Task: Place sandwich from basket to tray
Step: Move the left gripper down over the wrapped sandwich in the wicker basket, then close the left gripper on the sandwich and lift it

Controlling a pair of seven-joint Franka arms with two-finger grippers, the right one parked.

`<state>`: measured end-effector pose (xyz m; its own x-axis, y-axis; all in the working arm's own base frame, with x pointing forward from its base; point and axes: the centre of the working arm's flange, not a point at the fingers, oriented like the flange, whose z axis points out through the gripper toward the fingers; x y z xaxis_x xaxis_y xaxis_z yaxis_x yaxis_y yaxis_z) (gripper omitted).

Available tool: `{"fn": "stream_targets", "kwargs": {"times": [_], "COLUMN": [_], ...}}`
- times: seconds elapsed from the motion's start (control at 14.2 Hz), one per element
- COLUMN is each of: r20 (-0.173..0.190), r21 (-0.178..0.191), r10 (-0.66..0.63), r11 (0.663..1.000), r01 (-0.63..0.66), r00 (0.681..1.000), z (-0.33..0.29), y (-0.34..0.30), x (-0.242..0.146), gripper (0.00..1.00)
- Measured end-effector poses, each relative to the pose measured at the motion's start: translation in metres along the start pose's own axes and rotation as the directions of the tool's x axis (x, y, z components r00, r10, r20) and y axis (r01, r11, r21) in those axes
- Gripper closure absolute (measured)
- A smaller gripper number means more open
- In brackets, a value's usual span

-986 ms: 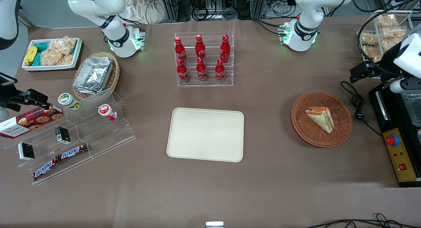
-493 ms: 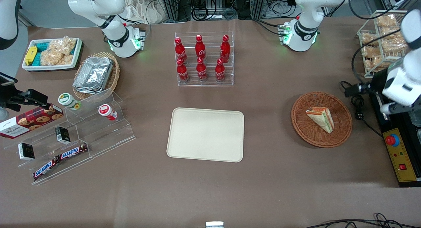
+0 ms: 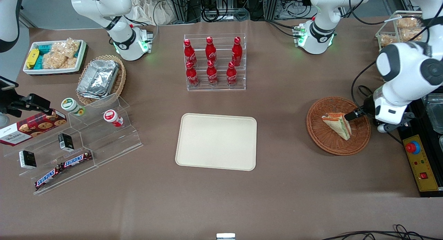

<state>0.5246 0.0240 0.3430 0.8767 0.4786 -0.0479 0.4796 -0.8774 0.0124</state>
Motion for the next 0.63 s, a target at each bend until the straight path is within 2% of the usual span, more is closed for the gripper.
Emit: {"fn": "stream_targets", "kwargs": {"times": [0.21, 0.28, 0.49, 0.63], "r20": [0.043, 0.046, 0.027, 0.024], "r21": [0.027, 0.033, 0.030, 0.032], "r10": [-0.092, -0.133, -0.232, -0.251], "r11": [0.996, 0.991, 0.973, 0.968], "r01": [0.091, 0.132, 0.231, 0.250], "r00": [0.995, 0.990, 0.972, 0.968], "z": [0.033, 0.041, 0.071, 0.094], "y": [-0.004, -0.004, 0.004, 0.010], "x": [-0.001, 0.000, 0.004, 0.005], "gripper": [0.00, 0.00, 0.00, 0.00]}}
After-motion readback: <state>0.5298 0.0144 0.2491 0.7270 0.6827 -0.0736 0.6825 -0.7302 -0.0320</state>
